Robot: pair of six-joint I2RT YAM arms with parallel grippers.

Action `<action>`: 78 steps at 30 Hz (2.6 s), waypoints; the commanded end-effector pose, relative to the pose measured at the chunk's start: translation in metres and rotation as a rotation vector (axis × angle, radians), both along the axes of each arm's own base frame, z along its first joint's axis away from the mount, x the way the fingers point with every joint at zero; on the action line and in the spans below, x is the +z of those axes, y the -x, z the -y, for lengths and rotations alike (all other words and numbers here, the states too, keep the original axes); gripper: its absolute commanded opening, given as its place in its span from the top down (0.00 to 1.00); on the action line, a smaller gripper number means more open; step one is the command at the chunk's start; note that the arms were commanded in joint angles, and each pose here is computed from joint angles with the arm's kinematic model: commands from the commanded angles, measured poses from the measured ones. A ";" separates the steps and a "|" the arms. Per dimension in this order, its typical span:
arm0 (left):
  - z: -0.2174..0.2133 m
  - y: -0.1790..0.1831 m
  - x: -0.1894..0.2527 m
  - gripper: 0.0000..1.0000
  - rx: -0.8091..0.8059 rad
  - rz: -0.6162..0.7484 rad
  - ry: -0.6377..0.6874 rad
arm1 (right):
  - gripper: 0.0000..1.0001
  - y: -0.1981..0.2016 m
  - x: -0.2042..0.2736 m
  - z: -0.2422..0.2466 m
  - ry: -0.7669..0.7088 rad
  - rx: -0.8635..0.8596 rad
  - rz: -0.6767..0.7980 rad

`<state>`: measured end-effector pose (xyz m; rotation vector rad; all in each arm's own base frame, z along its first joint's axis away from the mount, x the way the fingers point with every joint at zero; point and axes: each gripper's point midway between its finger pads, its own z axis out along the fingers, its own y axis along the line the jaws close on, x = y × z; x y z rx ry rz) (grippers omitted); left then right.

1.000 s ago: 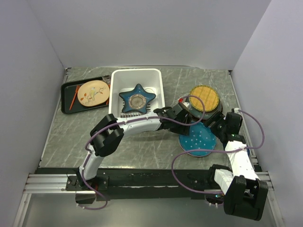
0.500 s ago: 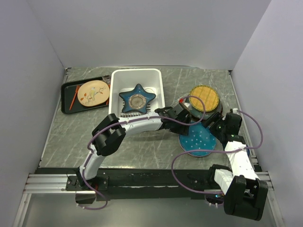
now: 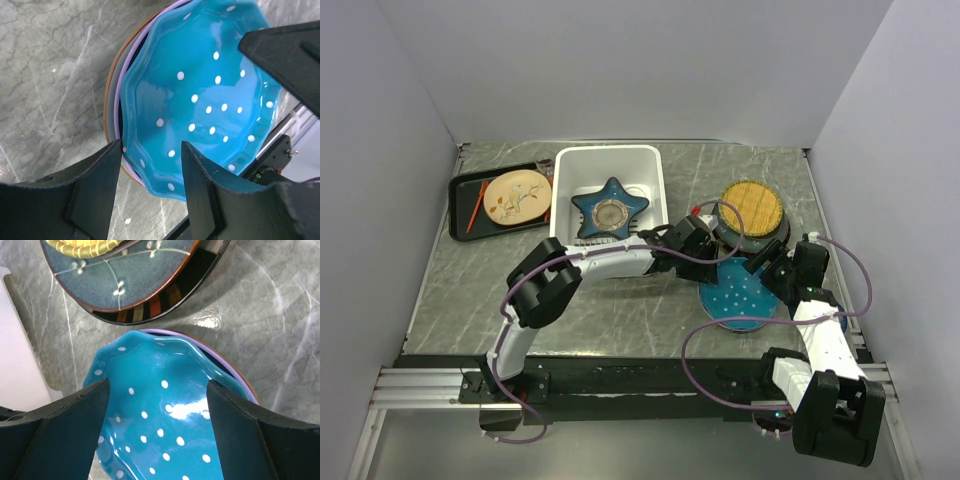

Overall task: Place the plates into the plastic bin on the countertop
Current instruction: Pick up the plate from the corner of the board.

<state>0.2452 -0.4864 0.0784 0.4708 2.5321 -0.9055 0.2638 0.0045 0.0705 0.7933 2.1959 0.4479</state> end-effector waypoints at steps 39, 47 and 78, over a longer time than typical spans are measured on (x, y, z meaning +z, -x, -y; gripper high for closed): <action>-0.023 -0.031 0.038 0.99 0.128 0.147 -0.079 | 0.12 -0.001 0.067 0.015 0.114 -0.048 0.211; -0.037 -0.037 0.072 0.99 0.167 0.190 -0.041 | 0.12 -0.003 0.041 0.013 0.081 -0.036 0.110; -0.048 -0.045 0.067 0.94 0.145 0.161 -0.053 | 0.24 -0.005 -0.008 0.007 0.027 -0.029 -0.051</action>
